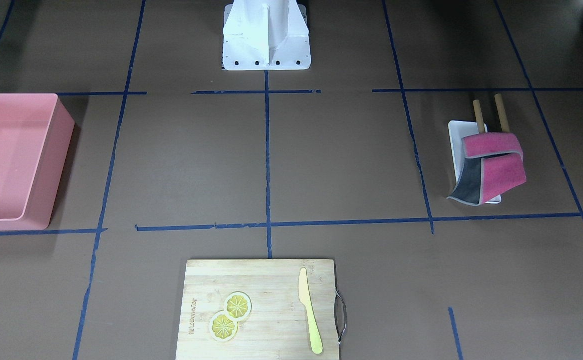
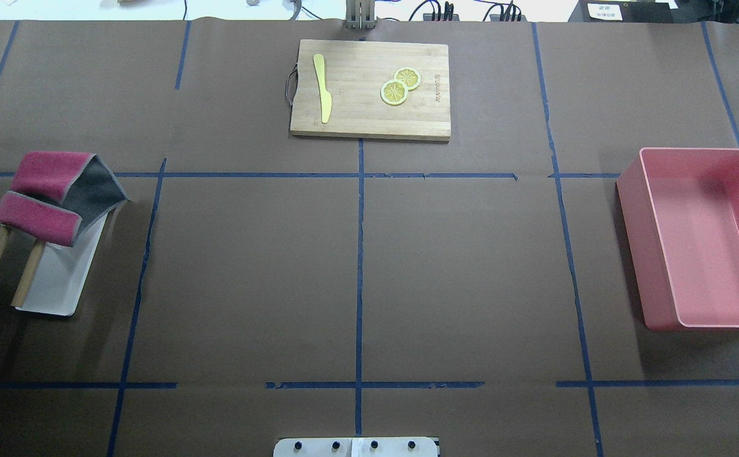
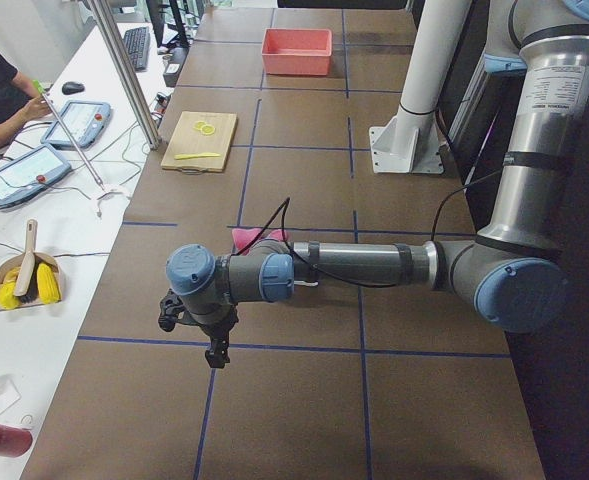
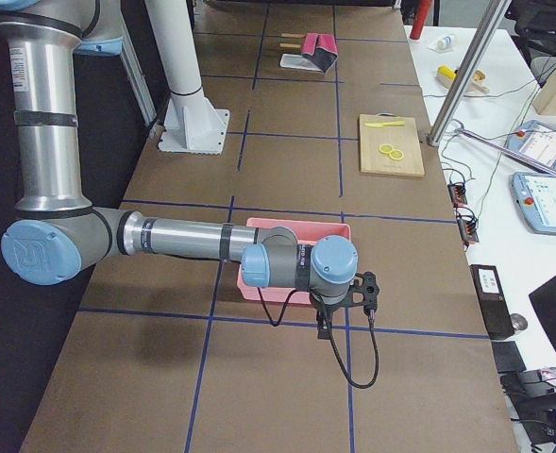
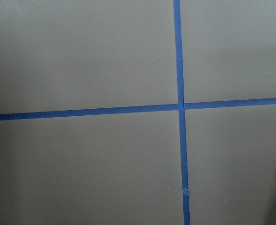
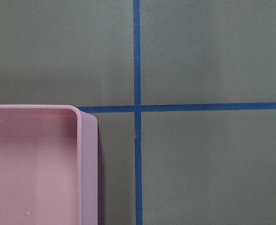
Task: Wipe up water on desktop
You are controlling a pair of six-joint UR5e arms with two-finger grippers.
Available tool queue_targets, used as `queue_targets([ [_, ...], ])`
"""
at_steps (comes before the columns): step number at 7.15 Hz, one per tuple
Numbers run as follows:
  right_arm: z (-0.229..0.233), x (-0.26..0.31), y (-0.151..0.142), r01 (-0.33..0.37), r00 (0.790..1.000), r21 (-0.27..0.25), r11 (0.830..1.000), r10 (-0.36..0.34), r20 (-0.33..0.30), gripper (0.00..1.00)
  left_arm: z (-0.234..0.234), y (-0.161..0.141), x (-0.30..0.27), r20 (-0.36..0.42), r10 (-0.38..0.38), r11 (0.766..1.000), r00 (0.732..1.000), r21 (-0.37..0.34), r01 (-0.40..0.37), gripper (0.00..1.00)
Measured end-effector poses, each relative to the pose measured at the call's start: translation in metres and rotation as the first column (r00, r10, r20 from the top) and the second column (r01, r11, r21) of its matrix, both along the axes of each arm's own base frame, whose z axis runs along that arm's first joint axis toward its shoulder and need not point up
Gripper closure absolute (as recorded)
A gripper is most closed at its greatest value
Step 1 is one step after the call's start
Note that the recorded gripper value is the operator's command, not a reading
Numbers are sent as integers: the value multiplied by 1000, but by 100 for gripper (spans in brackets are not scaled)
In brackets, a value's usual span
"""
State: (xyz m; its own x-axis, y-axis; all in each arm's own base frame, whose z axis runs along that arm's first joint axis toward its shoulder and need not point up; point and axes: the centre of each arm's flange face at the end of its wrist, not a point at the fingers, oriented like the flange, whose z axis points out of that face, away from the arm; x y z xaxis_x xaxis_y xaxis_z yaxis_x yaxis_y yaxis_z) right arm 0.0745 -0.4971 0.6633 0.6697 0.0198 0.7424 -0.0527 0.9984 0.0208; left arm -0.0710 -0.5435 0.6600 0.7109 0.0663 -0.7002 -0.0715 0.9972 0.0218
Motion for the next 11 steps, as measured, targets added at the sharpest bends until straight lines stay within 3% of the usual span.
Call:
queue_targets([
  [4, -11, 0, -5, 0, 1000, 22, 1000, 0, 3, 0, -62, -5, 3, -8, -11, 994, 1000, 109, 12, 0],
  [5, -17, 0, -6, 0, 1000, 34, 999, 0, 3, 0, -84, -6, 16, -56, -23, 993, 998, 111, 29, 0],
  [7, -22, 0, -6, 0, 1000, 43, 999, 0, 3, 0, -116, -6, 73, -187, -7, 997, 982, 68, 20, 0],
  [9, -23, -1, -6, 0, 1000, 43, 999, -1, 4, 0, -141, 2, 134, -244, -57, 998, 968, 12, 62, 0],
  [11, -24, -1, -7, 1, 1000, 45, 999, -1, 5, 0, -142, 17, 185, -273, -60, 998, 960, -21, 57, 0],
])
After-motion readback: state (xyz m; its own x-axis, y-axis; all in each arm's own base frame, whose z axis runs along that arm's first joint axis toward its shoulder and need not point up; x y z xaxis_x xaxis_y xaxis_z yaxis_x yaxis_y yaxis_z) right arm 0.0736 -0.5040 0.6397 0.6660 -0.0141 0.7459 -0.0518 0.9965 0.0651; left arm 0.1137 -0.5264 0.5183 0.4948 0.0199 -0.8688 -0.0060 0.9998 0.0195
